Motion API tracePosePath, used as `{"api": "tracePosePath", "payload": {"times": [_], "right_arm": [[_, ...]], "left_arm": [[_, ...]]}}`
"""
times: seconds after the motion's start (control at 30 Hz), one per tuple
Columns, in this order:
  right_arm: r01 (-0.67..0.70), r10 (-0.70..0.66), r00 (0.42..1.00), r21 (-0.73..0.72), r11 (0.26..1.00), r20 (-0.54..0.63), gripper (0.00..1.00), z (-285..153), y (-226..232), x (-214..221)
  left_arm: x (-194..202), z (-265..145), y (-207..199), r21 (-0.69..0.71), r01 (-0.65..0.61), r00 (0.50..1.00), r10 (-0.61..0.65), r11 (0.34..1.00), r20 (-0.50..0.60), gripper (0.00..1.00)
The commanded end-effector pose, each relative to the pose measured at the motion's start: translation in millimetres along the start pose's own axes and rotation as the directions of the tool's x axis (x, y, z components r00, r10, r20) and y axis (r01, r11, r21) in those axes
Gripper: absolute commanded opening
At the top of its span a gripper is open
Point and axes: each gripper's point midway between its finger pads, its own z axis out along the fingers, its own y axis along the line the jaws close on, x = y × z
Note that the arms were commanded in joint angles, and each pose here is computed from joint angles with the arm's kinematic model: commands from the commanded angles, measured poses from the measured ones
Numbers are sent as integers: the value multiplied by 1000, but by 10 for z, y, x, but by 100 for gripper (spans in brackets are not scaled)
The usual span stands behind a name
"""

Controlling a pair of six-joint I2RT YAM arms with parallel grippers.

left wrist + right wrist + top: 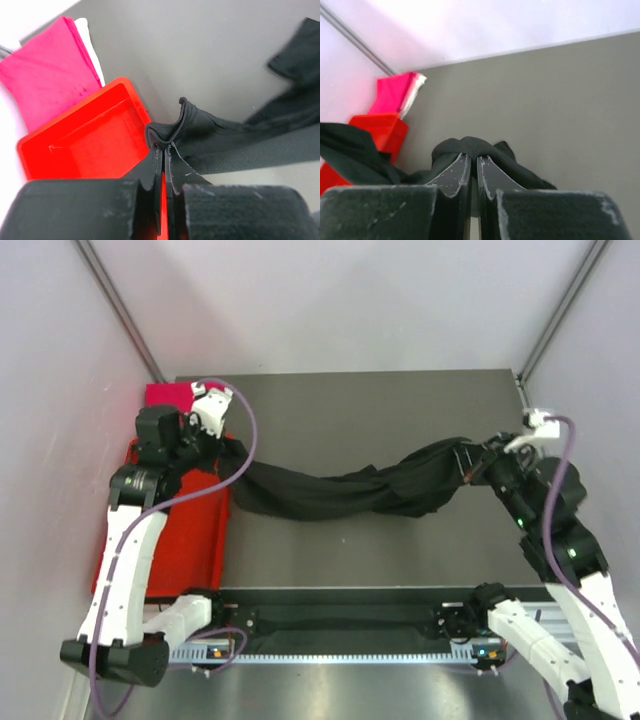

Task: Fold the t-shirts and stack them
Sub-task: Flatten the tshirt out

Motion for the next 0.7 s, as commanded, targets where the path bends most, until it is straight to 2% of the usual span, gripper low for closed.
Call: {"api": "tracePosePath", "payload": {"times": [0.0,0.07,0.1,0.13,0.2,0.23,0.3,0.33,0.37,0.43,0.5,0.53,0.57,0.6,0.63,0.67], "right_arm": [[57,-56,998,65,996,-8,0,631,-76,-201],[47,-49,998,70,996,28,0,913,-150,-488],[32,-34,999,44,999,27,0,1171,-123,-652],[7,-8,998,17,1000,63,0,1298,-106,-834],[-21,23,995,-21,1000,94,0,1579,-159,-1190],[-56,59,993,-29,998,99,0,1633,-170,-1307],[-48,58,990,-85,995,129,0,1708,-116,-1648],[-47,59,991,-99,994,124,0,1711,-69,-1696],[-25,42,987,-108,994,157,0,1648,-78,-1894],[13,9,984,-125,992,178,0,1554,-13,-2005],[44,-19,982,-133,990,188,0,1411,35,-2036],[48,-23,984,-136,990,179,0,1372,40,-1987],[38,-19,990,-138,990,136,0,1330,0,-1776],[29,-13,993,-138,990,114,0,1318,-37,-1642],[10,0,997,-129,992,81,0,1316,-102,-1465],[-28,29,999,-91,995,14,0,1285,-268,-1067]], "left_arm": [[-247,471,314,-81,60,998,-58,995,30,0],[-557,566,487,-118,73,994,-63,990,85,0],[-627,771,562,-121,84,993,-73,989,87,0],[-923,731,645,-132,100,985,-79,986,153,0],[-1100,909,751,-134,125,980,-101,983,171,0],[-1420,796,840,-149,123,967,-85,981,242,0],[-1609,852,928,-154,132,958,-86,979,275,0],[-1849,728,946,-145,119,941,-65,982,332,0],[-1917,735,938,-130,112,937,-62,985,344,0],[-2040,618,876,-94,78,933,-40,993,358,0],[-2017,627,752,-31,51,938,-37,998,346,0],[-1847,735,680,1,50,951,-48,999,306,0],[-1834,700,577,39,27,944,-38,999,326,0],[-1440,935,453,86,27,968,-47,996,245,0],[-1282,1005,375,113,17,973,-42,993,227,0],[-1183,991,255,155,-8,973,-29,988,231,0]]}}
